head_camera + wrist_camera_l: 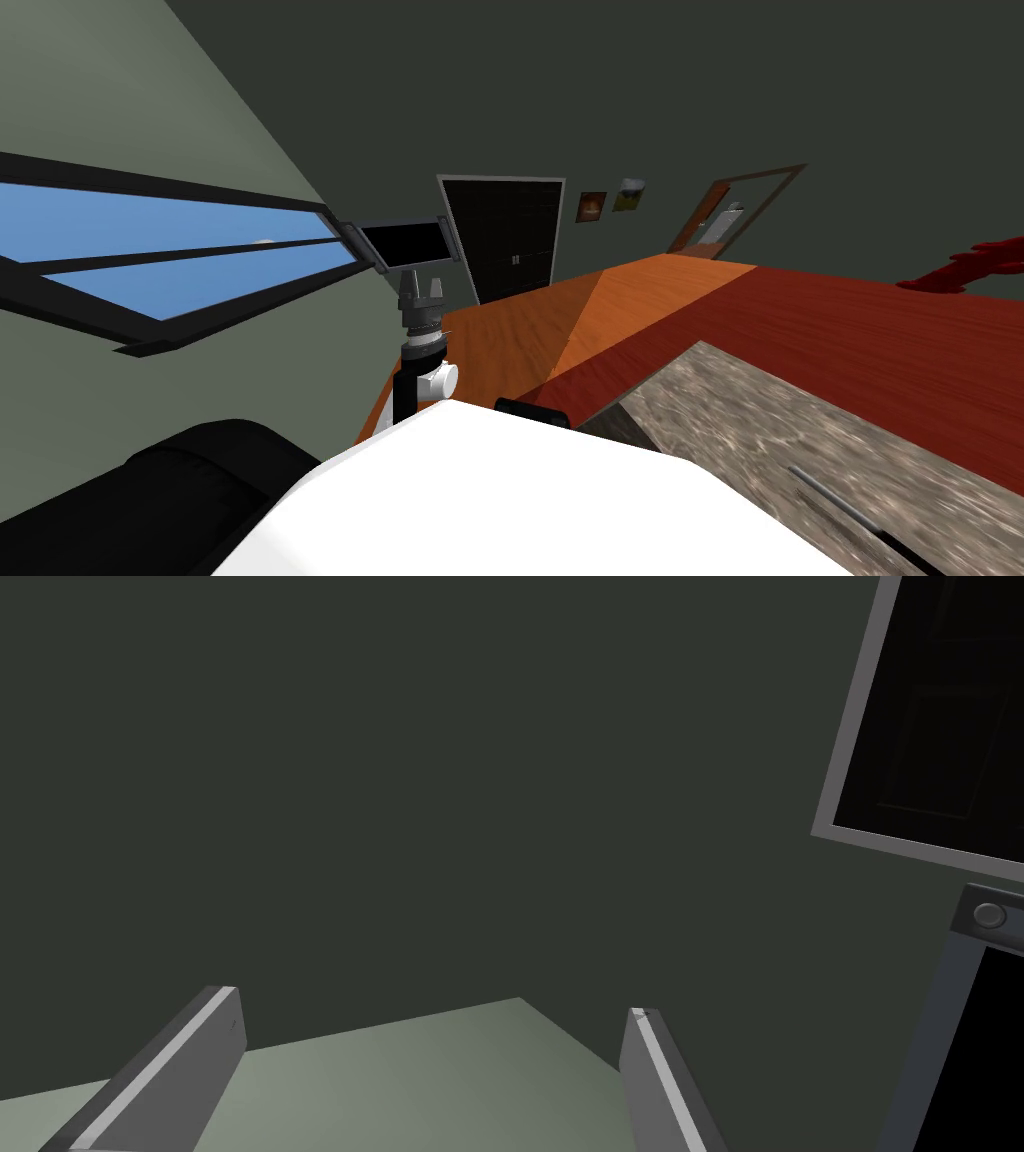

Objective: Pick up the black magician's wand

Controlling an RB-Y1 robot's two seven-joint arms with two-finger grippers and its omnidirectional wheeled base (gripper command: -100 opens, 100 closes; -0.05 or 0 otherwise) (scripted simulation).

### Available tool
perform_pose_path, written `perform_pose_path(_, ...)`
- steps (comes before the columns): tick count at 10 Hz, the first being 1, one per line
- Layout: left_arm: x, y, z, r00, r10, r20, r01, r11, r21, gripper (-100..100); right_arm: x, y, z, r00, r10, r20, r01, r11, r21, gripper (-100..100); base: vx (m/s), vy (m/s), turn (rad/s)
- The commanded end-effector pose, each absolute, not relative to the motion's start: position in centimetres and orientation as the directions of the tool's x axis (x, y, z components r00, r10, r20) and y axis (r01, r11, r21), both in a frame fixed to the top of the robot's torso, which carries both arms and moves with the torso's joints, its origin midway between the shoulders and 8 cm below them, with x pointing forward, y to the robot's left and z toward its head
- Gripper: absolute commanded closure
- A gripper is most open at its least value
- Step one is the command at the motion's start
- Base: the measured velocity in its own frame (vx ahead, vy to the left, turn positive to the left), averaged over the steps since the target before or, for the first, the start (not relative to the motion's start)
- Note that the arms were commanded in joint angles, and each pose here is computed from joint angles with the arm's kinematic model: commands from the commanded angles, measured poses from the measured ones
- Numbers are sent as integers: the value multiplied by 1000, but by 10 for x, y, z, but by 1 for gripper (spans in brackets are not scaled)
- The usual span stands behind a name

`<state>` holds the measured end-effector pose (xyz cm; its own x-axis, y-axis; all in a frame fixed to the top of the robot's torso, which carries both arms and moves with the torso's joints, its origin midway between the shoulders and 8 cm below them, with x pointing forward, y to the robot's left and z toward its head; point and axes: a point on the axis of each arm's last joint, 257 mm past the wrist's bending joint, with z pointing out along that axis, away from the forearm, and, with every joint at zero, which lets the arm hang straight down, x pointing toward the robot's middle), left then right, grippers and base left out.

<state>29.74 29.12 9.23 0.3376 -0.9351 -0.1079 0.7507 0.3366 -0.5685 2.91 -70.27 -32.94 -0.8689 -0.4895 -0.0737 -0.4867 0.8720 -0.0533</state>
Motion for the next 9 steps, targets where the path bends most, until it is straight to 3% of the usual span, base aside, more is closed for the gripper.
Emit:
perform_pose_path(1, 297, 291, 92, 338, -935, -108, 751, 337, -569, 0, 29, -703, -329, -869, -489, -74, -487, 872, -53, 100, 0, 0, 0)
perform_pose_path(3, 297, 291, 92, 338, -935, -108, 751, 337, -569, 0, 29, -703, -329, -869, -490, -74, -487, 872, -54, 100, 0, 0, 0)
perform_pose_path(4, 297, 291, 92, 338, -935, -108, 751, 337, -569, 0, 29, -703, -329, -869, -490, -74, -487, 872, -54, 0, 0, 0, 0)
perform_pose_path(5, 297, 291, 92, 338, -935, -108, 751, 337, -569, 0, 39, -706, -317, -864, -498, -72, -495, 867, -57, 100, -15, 29, -101)
perform_pose_path(8, 297, 291, 92, 338, -935, -108, 751, 337, -569, 0, 43, -708, -312, -862, -503, -70, -499, 864, -58, 100, -10, 28, -50)
perform_pose_path(9, 297, 291, 92, 338, -935, -108, 751, 337, -569, 0, 44, -708, -311, -862, -503, -70, -499, 864, -57, 0, 0, 0, 0)
